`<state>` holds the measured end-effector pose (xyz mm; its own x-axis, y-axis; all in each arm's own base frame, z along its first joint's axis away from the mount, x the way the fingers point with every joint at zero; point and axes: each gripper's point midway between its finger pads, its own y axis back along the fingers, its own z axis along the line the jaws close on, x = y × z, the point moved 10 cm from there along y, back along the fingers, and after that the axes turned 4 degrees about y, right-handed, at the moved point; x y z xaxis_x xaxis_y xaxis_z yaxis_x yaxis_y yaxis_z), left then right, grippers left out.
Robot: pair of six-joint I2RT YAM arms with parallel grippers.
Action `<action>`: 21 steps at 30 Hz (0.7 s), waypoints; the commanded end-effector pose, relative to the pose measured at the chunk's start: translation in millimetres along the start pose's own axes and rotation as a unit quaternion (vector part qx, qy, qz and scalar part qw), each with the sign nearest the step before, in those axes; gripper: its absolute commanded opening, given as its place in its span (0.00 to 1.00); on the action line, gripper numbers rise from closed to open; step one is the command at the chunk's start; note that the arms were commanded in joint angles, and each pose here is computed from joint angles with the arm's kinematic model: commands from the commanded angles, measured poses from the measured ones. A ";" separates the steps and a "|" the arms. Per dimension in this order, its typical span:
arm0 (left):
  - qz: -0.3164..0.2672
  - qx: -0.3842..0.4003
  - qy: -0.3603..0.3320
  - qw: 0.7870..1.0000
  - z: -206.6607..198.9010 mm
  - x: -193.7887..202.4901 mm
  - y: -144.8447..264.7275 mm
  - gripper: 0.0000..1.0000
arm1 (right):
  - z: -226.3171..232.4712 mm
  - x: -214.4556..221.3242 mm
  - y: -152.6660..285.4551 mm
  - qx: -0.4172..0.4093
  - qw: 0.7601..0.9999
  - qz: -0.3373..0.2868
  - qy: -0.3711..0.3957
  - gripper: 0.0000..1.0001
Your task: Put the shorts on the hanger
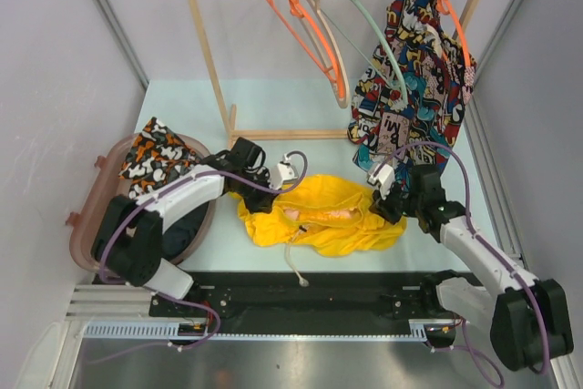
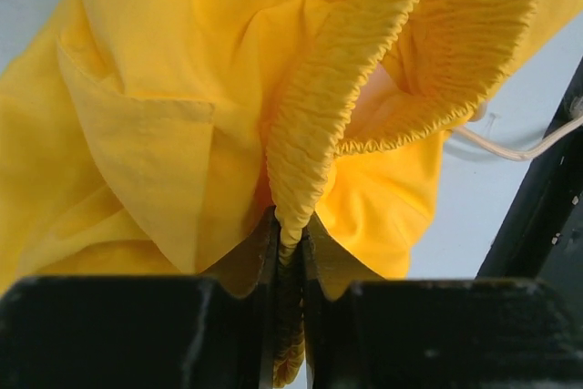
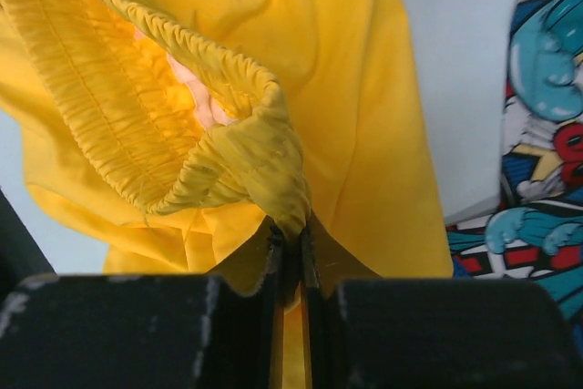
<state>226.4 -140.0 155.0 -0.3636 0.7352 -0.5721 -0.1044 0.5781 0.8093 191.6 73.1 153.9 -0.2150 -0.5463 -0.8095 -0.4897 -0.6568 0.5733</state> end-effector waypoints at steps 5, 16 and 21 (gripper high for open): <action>0.037 -0.013 0.080 0.996 22.3 -5.0 -18.8 0.17 | -16.0 3.3 -13.9 0.029 0.997 0.031 -0.063 0.12; -0.077 -0.007 0.028 0.997 -12.0 -44.2 65.7 0.83 | -4.2 -37.9 42.6 0.058 0.998 -0.025 -0.021 0.83; -0.159 -0.047 -0.027 0.986 -41.3 -61.8 129.4 1.00 | 20.0 -74.1 104.5 0.081 0.993 -0.083 0.011 0.93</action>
<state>222.9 -135.1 238.1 -0.3850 0.6223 -0.6816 -0.2205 0.6551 0.7227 168.9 60.5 225.7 -0.1652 -0.4727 -0.8656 -0.6326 -0.6226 0.4607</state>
